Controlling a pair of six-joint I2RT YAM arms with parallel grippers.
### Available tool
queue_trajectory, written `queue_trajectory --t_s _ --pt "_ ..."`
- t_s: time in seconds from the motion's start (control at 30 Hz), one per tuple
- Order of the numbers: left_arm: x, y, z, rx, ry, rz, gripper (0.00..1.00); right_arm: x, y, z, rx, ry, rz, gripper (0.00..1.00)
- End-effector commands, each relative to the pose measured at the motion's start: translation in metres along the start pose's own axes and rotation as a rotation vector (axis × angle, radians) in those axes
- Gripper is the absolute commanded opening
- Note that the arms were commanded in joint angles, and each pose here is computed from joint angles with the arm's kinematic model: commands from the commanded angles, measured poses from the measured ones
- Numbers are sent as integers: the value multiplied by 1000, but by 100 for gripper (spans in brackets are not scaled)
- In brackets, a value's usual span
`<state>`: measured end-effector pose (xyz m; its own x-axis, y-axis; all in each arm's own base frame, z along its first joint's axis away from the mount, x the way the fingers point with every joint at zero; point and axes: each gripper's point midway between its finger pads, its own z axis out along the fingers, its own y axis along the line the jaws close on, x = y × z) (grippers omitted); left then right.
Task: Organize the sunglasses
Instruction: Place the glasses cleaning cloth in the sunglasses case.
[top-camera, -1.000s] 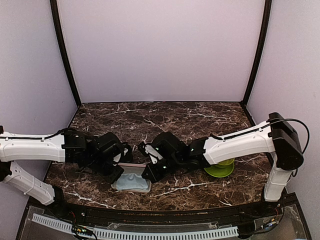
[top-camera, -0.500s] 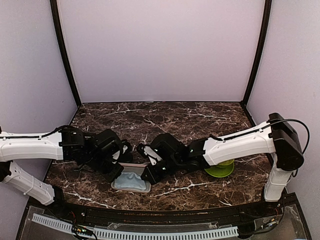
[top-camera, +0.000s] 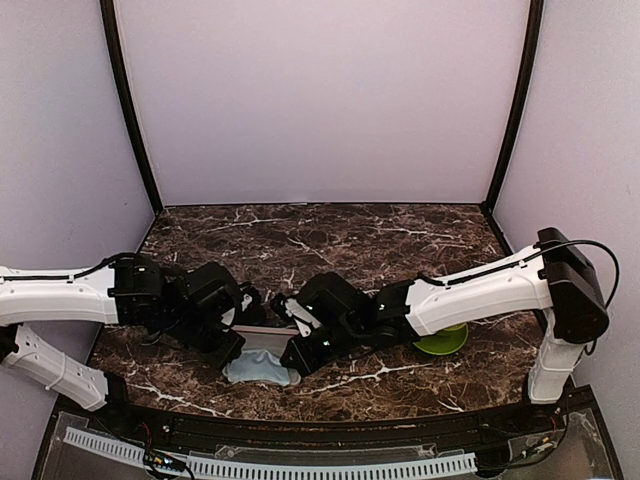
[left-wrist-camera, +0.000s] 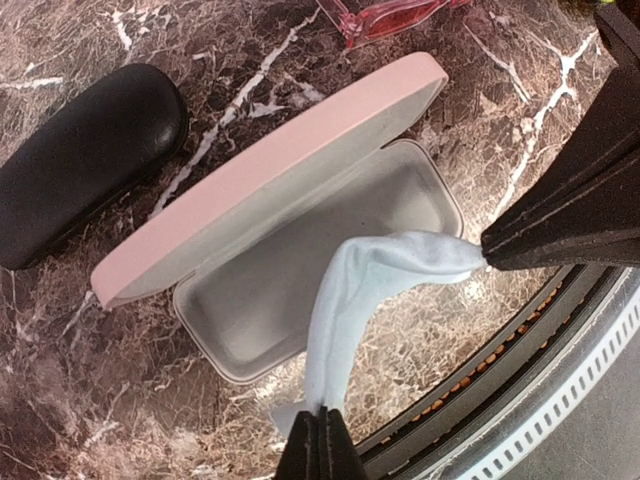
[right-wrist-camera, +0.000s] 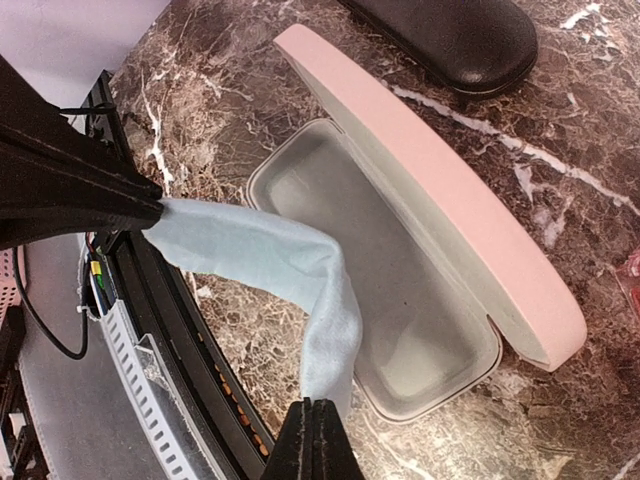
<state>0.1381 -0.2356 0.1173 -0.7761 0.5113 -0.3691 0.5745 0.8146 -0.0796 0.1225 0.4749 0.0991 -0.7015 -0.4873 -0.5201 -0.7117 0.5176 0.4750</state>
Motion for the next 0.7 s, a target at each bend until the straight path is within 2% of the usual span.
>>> queue_trajectory --t_s 0.0,0.67 --pt "12 -1 -6 1 23 -19 0 -10 18 -14 -41 -42 -10 0" --pt "20 -7 -8 24 9 -41 0 -4 24 -19 -55 -37 -11 0"
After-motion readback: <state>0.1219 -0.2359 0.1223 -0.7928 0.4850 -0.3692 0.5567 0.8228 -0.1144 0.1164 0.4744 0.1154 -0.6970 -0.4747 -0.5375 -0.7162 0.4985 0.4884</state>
